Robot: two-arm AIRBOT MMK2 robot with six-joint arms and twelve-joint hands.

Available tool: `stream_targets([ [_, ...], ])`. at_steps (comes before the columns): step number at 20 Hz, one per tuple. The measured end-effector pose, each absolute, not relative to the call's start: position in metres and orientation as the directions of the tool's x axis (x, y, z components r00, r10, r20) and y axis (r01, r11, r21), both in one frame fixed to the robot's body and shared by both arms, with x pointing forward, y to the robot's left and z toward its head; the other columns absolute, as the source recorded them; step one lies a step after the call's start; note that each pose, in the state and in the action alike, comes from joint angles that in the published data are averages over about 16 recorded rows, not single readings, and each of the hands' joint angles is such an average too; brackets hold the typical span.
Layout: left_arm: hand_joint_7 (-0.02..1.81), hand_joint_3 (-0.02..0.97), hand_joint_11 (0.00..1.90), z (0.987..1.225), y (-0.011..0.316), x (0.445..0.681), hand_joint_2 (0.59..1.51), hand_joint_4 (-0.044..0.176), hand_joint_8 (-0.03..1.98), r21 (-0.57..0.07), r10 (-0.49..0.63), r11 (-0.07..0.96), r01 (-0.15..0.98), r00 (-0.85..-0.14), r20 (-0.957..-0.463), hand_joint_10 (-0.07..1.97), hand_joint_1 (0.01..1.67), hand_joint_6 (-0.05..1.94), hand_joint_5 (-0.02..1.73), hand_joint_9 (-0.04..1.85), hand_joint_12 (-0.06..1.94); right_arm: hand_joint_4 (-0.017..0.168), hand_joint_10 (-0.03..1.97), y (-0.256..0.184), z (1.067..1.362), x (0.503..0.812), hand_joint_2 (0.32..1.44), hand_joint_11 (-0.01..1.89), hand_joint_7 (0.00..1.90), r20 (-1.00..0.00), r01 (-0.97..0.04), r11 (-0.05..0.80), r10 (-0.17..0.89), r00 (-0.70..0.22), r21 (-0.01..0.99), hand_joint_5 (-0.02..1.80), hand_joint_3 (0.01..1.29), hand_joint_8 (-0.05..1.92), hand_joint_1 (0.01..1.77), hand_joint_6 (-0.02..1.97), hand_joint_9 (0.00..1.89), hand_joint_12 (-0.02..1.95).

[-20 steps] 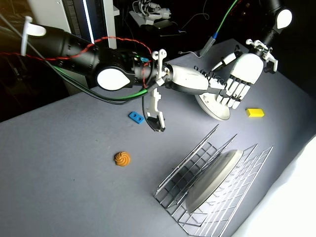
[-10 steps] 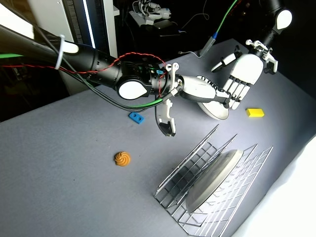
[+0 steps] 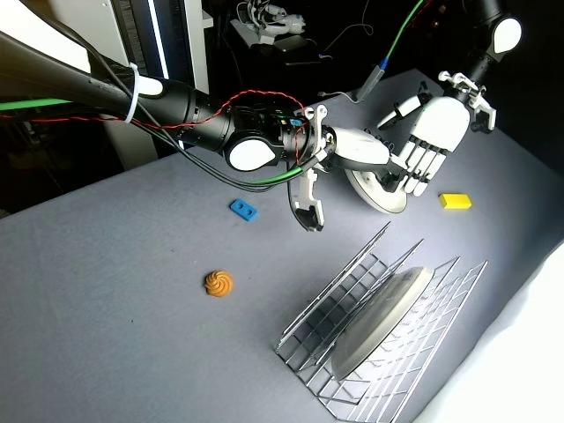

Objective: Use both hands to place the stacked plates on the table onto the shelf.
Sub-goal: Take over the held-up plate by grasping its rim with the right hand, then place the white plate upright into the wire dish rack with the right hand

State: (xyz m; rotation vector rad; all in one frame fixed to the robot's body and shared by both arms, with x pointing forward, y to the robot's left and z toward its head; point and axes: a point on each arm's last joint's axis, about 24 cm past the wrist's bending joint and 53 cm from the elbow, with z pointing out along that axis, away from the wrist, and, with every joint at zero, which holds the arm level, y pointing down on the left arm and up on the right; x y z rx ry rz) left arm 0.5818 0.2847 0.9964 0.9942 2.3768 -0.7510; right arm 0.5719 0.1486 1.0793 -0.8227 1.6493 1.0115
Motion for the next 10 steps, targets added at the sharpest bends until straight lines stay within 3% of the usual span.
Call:
stream_targets([
  [7, -0.01, 0.019, 0.02, 0.9964, 0.2841, 0.582, 1.066, -0.007, -0.01, -0.306, 0.501, 0.589, 0.748, -0.635, -0.589, -0.03, 0.02, 0.0, 0.0, -0.02, 0.0, -0.001, 0.06, 0.1548, 1.0867, 0.5695, 0.99, 0.79, 1.08, -0.964, -0.883, 0.407, -0.026, -0.266, 0.233, 0.93, 0.01, 0.21, 0.96, 0.21, 1.17, 1.13],
  [10, -0.01, 0.019, 0.02, 0.9977, 0.2826, 0.5832, 1.066, -0.007, -0.01, -0.304, 0.501, 0.586, 0.751, -0.631, -0.592, -0.03, 0.02, -0.01, 0.0, -0.02, 0.0, -0.004, 0.18, 0.1558, 1.0892, 0.5694, 0.98, 0.89, 1.16, -0.965, -0.884, 0.404, -0.018, -0.263, 0.233, 0.99, 0.01, 0.3, 1.07, 0.29, 1.23, 1.13],
])
